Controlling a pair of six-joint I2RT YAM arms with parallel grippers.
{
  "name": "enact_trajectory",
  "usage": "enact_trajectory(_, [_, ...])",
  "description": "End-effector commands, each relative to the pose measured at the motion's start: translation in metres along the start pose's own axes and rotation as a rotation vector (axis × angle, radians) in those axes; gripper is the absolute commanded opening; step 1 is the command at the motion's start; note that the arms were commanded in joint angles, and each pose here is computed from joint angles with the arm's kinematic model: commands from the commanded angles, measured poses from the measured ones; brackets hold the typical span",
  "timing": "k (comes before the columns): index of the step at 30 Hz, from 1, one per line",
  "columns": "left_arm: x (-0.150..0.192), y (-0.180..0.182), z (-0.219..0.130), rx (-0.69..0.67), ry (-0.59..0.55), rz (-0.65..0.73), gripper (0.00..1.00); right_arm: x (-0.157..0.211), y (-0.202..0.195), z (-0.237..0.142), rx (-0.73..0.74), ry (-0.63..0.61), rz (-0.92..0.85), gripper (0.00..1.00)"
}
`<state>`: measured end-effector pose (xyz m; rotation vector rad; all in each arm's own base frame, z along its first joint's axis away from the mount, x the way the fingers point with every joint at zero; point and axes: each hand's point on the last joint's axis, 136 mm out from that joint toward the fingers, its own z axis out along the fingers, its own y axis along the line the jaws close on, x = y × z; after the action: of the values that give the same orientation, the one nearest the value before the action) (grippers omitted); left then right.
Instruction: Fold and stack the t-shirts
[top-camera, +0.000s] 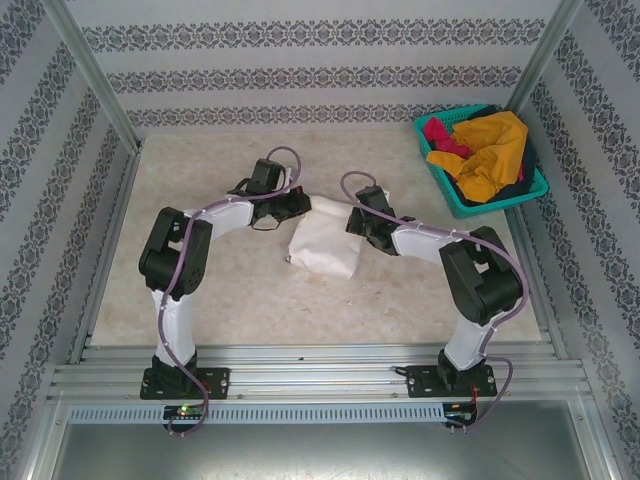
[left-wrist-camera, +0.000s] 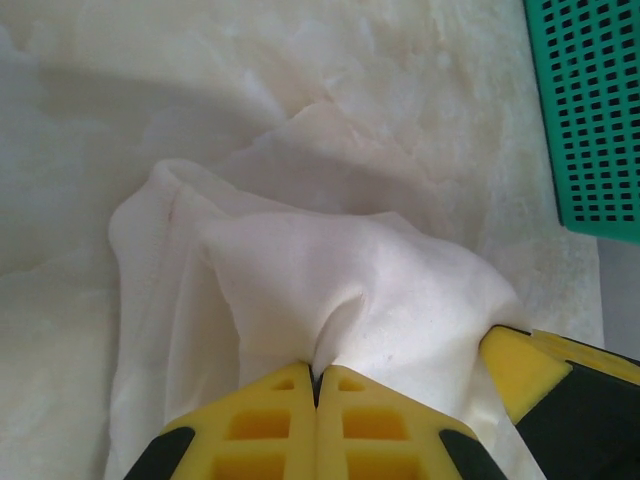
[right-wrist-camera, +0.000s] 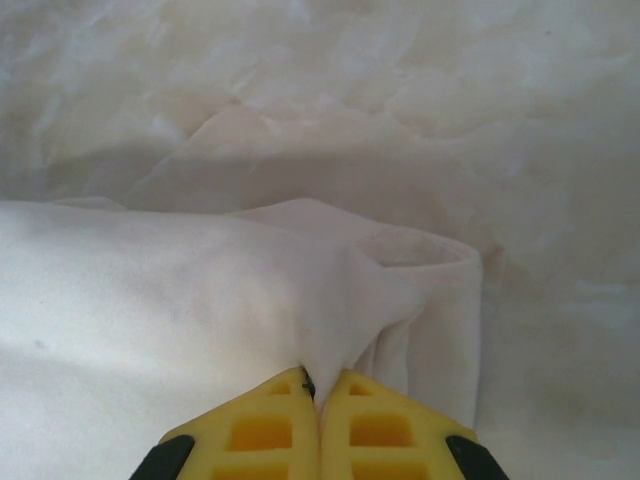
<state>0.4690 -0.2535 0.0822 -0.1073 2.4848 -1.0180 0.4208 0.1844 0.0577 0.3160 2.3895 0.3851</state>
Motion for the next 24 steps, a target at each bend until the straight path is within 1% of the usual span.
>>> enact_trajectory(1, [0.010, 0.015, 0.014, -0.028, 0.051, -0.005, 0.05, -0.004, -0.010, 0.012, 0.062, -0.011, 0.051, 0.00])
enact_trajectory(3, [0.014, 0.020, 0.019, -0.035, 0.077, -0.015, 0.21, -0.001, -0.014, 0.016, 0.094, 0.024, 0.066, 0.01])
enact_trajectory(4, [0.014, 0.021, 0.019, -0.034, 0.072, -0.017, 0.30, 0.002, -0.013, 0.019, 0.091, 0.040, 0.070, 0.03])
enact_trajectory(7, [0.008, 0.021, 0.010, -0.035, 0.018, -0.016, 0.43, 0.009, -0.009, 0.024, 0.068, 0.075, 0.098, 0.06])
enact_trajectory(10, [-0.008, 0.017, -0.018, -0.071, -0.069, 0.016, 0.60, 0.015, 0.002, 0.029, 0.025, 0.090, 0.130, 0.08])
enact_trajectory(11, [-0.011, 0.017, -0.029, -0.102, -0.087, 0.033, 0.67, 0.015, 0.008, 0.029, -0.008, 0.088, 0.146, 0.12])
enact_trajectory(13, [-0.017, 0.013, -0.047, -0.155, -0.110, 0.077, 0.78, 0.006, 0.023, 0.023, -0.086, 0.062, 0.160, 0.25])
enact_trajectory(16, [-0.019, 0.004, -0.066, -0.215, -0.135, 0.124, 0.99, -0.011, 0.030, 0.005, -0.125, 0.012, 0.136, 0.46])
enact_trajectory(18, [-0.016, -0.005, -0.070, -0.267, -0.137, 0.174, 1.00, -0.021, 0.024, -0.007, -0.125, -0.021, 0.131, 0.58])
enact_trajectory(20, [-0.009, -0.018, -0.069, -0.321, -0.124, 0.230, 1.00, -0.028, 0.007, -0.018, -0.099, -0.050, 0.150, 0.69])
enact_trajectory(21, [-0.005, -0.025, -0.065, -0.339, -0.116, 0.259, 1.00, -0.031, -0.004, -0.023, -0.079, -0.064, 0.168, 0.72])
enact_trajectory(22, [0.000, -0.033, -0.061, -0.362, -0.101, 0.293, 1.00, -0.034, -0.018, -0.029, -0.057, -0.078, 0.188, 0.76])
enact_trajectory(24, [0.011, -0.049, -0.048, -0.398, -0.071, 0.356, 1.00, -0.038, -0.044, -0.042, -0.017, -0.108, 0.222, 0.80])
